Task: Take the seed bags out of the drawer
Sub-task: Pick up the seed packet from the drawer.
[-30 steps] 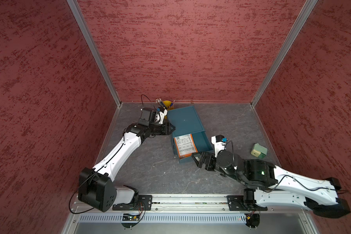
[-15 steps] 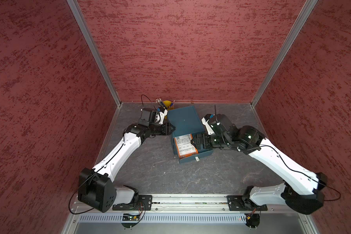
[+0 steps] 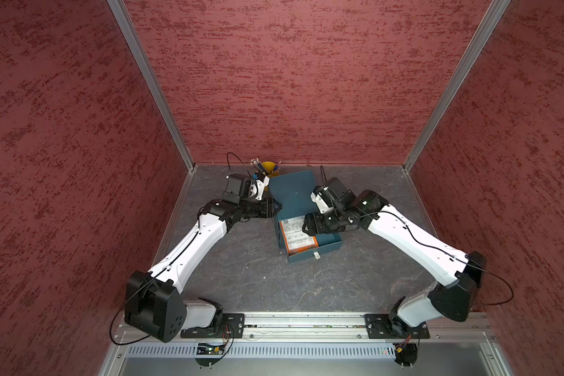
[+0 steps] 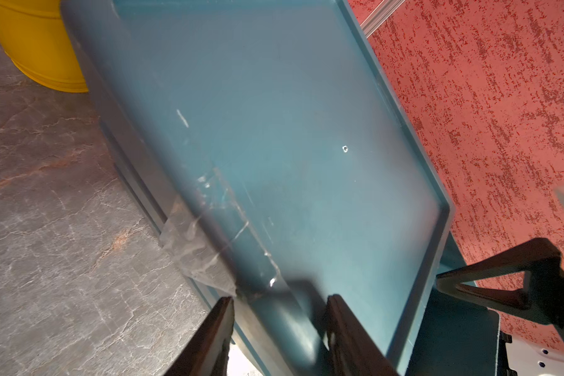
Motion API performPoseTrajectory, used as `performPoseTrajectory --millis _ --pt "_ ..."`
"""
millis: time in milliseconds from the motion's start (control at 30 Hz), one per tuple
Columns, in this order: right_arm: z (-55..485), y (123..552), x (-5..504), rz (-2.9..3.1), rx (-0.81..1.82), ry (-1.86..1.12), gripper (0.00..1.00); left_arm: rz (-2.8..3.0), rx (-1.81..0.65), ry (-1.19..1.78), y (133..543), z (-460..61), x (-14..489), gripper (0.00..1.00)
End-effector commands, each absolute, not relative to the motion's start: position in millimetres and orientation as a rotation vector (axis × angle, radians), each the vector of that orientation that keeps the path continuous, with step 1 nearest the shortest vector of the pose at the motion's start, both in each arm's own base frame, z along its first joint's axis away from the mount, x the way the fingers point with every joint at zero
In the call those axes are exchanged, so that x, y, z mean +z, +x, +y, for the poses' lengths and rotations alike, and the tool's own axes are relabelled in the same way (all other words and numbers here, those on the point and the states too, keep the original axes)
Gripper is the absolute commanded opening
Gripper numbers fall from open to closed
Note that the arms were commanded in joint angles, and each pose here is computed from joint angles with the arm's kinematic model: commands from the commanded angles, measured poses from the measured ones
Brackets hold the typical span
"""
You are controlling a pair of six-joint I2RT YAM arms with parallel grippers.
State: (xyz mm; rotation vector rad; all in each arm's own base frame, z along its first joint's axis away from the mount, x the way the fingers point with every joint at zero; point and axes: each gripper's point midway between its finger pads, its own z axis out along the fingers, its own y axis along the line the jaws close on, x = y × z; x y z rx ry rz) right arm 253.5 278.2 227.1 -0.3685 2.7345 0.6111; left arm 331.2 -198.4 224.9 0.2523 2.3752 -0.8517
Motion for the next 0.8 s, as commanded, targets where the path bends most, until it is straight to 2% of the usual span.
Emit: performPoseTrajectory --millis 0,500,767 --pt "287 258 217 2.733 0.654 -0.379 0.78 2.475 -0.81 0.264 318 -193 200 0.49" --pt "284 271 188 2.736 0.579 -0.282 0.7 2.48 -0.815 0.266 317 -193 199 0.49" --pt "272 276 179 2.765 0.398 -0.259 0.64 2.485 -0.826 0.267 314 -194 198 0.49"
